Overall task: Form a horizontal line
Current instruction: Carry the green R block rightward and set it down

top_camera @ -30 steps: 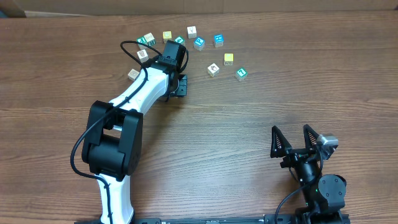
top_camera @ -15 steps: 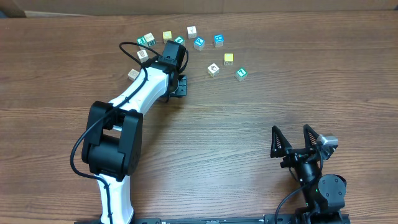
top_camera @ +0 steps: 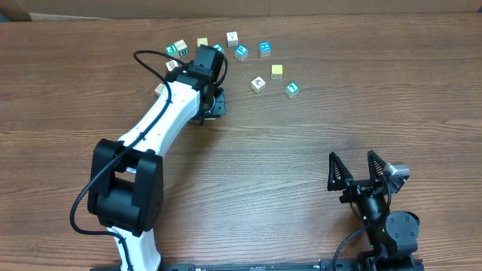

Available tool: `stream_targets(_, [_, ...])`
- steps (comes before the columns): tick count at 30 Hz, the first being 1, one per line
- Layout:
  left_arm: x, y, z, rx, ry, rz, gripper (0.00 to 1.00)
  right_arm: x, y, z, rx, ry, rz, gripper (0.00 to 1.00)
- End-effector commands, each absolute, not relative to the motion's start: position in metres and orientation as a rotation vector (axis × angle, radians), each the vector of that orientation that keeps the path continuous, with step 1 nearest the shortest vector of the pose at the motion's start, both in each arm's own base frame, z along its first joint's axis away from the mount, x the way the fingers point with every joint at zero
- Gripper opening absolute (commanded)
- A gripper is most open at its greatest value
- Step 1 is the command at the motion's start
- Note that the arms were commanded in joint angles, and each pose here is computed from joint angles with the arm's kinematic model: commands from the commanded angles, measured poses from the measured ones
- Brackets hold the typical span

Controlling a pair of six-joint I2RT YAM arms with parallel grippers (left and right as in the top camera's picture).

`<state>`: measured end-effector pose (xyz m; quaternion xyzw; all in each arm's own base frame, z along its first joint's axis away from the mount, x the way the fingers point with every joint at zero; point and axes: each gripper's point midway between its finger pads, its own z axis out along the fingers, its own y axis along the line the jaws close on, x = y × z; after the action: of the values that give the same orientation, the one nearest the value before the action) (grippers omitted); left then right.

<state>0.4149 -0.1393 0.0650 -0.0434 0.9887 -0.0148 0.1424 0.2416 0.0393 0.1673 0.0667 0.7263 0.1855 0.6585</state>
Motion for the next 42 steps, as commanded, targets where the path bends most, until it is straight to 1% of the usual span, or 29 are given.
stream_targets(1, [0.411, -0.158, 0.077, -0.148, 2.832, -0.084, 0.29, 0.241, 0.038, 0.170, 0.154, 1.629, 0.421, 1.00])
stream_targets(8, [0.394, -0.171, 0.075, -0.178, 2.863, -0.045, 0.28, 0.241, 0.038, 0.170, 0.154, 1.629, 0.421, 1.00])
stream_targets(14, [0.383, -0.172, 0.072, -0.250, 2.895, -0.032, 0.29, 0.241, 0.038, 0.170, 0.155, 1.629, 0.421, 1.00])
stream_targets(30, [0.372, -0.168, 0.068, -0.257, 2.938, -0.002, 0.33, 0.241, 0.038, 0.170, 0.155, 1.629, 0.421, 1.00])
stream_targets(42, [0.367, -0.170, 0.064, -0.255, 2.958, -0.022, 0.33, 0.241, 0.038, 0.170, 0.154, 1.629, 0.421, 1.00])
